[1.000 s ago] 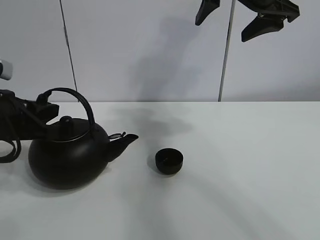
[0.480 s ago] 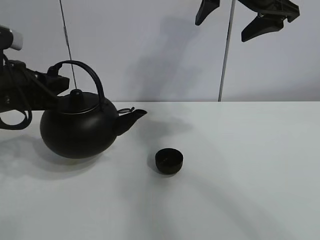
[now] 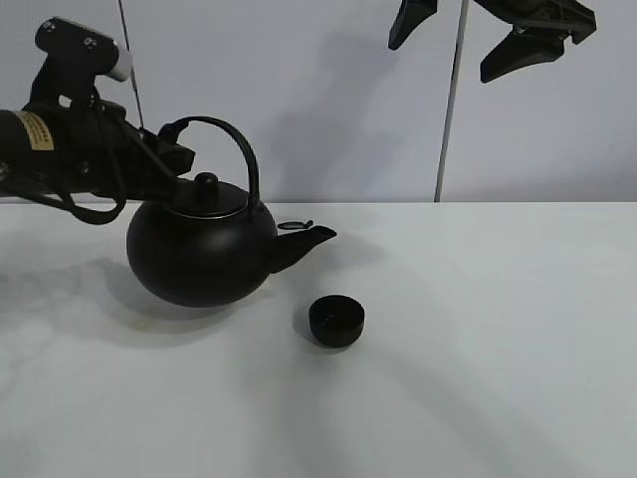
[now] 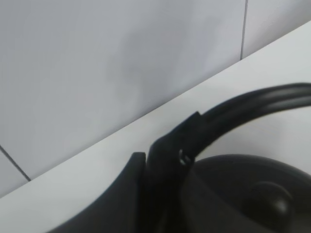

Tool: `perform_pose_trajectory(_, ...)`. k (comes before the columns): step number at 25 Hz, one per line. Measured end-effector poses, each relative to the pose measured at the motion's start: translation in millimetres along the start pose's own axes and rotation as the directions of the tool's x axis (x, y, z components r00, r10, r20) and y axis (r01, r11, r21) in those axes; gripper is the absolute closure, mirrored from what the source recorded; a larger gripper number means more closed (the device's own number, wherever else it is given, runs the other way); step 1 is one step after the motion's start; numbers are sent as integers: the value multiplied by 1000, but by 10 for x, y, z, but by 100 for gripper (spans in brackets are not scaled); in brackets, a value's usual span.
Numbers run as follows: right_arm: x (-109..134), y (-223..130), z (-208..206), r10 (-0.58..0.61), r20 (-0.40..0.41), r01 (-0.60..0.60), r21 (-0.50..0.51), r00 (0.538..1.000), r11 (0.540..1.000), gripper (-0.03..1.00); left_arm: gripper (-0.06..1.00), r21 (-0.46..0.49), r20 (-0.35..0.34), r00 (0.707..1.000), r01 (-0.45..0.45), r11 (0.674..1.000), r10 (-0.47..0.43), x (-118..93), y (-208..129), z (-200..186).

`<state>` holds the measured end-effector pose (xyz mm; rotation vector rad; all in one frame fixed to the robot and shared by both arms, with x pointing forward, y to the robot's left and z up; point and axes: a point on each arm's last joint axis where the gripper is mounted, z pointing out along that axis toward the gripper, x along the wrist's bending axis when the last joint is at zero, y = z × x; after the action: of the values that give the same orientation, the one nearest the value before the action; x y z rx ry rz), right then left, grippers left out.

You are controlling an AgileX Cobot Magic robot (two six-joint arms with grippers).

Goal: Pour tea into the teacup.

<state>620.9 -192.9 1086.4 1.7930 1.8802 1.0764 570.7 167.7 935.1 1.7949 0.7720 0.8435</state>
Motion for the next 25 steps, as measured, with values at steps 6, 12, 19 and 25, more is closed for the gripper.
perform_pose_trajectory(6,0,0,0,0,0,0,0,1000,1000,30,84,-1,7,1000,-12,1000,12,-38,60,103)
perform_pose_trajectory(12,0,1,0,0,0,0,-1,1000,1000,30,84,20,25,999,-49,999,48,-89,-14,141)
perform_pose_trajectory(19,0,1,0,0,0,0,-1,1000,1000,30,84,14,33,993,-111,994,111,-116,-5,145)
perform_pose_trajectory(25,0,1,0,0,0,0,-1,1000,1000,30,84,11,40,985,-170,985,170,-137,-1,148)
